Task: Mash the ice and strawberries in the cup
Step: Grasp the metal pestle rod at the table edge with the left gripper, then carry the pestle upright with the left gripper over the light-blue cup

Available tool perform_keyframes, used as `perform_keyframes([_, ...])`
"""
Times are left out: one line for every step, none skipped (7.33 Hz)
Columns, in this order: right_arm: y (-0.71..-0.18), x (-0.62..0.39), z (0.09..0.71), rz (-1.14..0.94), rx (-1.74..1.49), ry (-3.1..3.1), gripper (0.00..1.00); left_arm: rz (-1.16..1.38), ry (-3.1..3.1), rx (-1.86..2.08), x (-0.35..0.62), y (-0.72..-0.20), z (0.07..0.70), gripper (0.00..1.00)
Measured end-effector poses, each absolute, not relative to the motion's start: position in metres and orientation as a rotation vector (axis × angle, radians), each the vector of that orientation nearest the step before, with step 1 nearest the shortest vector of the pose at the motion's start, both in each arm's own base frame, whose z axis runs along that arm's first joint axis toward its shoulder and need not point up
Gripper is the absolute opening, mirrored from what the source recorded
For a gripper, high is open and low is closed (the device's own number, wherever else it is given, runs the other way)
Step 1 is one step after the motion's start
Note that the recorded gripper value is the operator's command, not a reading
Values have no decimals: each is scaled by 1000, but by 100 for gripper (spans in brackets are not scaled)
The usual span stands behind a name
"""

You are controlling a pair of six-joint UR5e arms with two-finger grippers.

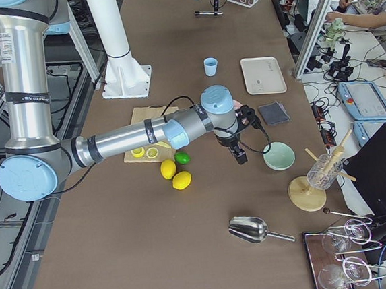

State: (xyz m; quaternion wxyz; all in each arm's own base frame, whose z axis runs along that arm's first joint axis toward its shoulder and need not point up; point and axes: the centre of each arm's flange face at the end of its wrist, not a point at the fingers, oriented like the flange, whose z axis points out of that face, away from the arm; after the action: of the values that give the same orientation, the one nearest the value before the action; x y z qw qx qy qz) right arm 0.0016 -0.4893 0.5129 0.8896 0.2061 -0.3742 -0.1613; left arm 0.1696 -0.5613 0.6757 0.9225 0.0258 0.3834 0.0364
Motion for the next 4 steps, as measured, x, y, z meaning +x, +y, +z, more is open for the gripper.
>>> perform_keyframes([-489, 2, 511, -336, 431, -779, 98, 77, 791, 65, 169, -560, 670, 0])
perform_keyframes([-488, 2, 509, -338, 435, -781, 98, 71, 769, 108, 165, -559, 657, 0])
perform_keyframes([-488, 1, 507, -339, 438, -782, 98, 56, 735, 177, 162, -565, 633, 0])
perform_keyframes([-488, 1, 506, -339, 437, -784, 98, 28, 742, 242, 169, -580, 591, 0])
